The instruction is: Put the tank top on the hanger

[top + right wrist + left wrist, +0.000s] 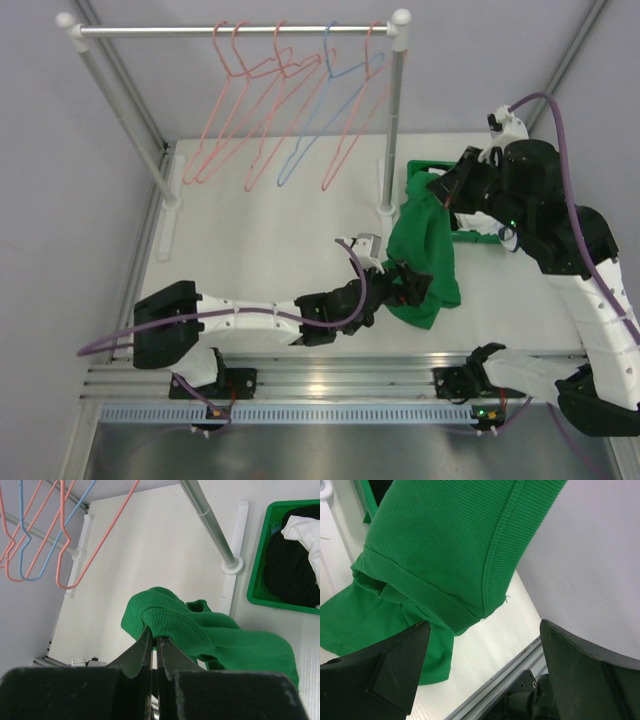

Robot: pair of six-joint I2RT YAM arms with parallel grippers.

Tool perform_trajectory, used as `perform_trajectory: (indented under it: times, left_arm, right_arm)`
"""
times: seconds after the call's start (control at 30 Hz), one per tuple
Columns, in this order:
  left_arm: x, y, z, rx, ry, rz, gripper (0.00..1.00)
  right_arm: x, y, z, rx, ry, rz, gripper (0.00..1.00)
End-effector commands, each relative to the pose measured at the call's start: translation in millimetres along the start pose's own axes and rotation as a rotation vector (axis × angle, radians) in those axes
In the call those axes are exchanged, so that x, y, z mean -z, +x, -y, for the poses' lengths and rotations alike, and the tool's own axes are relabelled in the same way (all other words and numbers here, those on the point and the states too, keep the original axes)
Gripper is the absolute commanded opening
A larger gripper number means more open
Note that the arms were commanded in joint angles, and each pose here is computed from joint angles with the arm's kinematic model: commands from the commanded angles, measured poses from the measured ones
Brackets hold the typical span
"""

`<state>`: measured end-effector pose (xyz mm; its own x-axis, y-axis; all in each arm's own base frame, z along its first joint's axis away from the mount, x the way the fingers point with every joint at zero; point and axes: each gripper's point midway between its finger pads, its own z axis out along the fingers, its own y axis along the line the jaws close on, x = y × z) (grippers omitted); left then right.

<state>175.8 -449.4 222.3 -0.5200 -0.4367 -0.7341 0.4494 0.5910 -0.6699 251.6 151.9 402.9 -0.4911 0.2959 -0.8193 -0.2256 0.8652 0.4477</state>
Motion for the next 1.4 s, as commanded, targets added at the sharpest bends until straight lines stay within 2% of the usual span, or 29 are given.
perform_trajectory:
  times: [0.0, 0.2, 0.33, 0.57, 0.67, 0.7, 0.83, 0.97, 1.0, 1.07, 1.17, 1.37]
  left_arm:
    - [-10.6, -14.1, 9.5, 0.061, -0.025, 0.069, 0.96]
    - [-19.1, -19.9, 8.0, 0.077, -0.058, 0.115, 0.96]
    - [-22.5, -26.1, 7.4, 0.092, -0.073, 0.155, 0.88]
    - [-24.8, -23.8, 6.2, 0.072, -0.068, 0.152, 0.53]
    - [-21.5, -25.8, 1.3, 0.058, -0.077, 0.157, 0.24]
    - [-18.7, -28.8, 0.0, 0.054, -0.084, 0.159, 0.01]
    - [-9.3, -39.5, -2.1, 0.016, -0.101, 0.161, 0.00]
    - [19.3, -66.1, -4.7, -0.031, -0.120, 0.151, 0.00]
    - [33.5, -86.6, 0.4, -0.032, -0.108, 0.175, 0.00]
    - [51.2, -98.6, -10.1, -0.084, -0.145, 0.169, 0.00]
    - [93.1, -150.9, -7.6, -0.098, -0.146, 0.228, 0.00]
    - [143.6, -229.8, 9.3, -0.173, -0.148, 0.312, 0.00]
  right_arm:
    - [0.7, -15.5, -15.5, 0.003, -0.055, 0.063, 0.00]
    - [2.0, -15.5, -18.1, 0.001, -0.062, 0.057, 0.00]
    - [4.1, -15.5, -17.5, 0.003, -0.059, 0.055, 0.00]
    - [8.1, -13.0, -15.9, 0.004, -0.058, 0.054, 0.00]
    - [9.6, -12.2, -15.9, 0.004, -0.061, 0.054, 0.00]
    - [9.2, -11.7, -15.7, 0.004, -0.061, 0.054, 0.00]
    - [9.3, -9.6, -13.5, 0.011, -0.057, 0.053, 0.00]
    - [18.3, -16.4, -13.5, 0.048, -0.059, 0.075, 0.00]
    - [22.3, -20.5, -16.5, 0.061, -0.074, 0.088, 0.00]
    - [29.0, -24.5, -19.5, 0.074, -0.089, 0.099, 0.00]
    - [37.3, -32.5, -30.7, 0.103, -0.138, 0.107, 0.00]
    - [50.4, -50.5, -58.6, 0.106, -0.255, 0.137, 0.00]
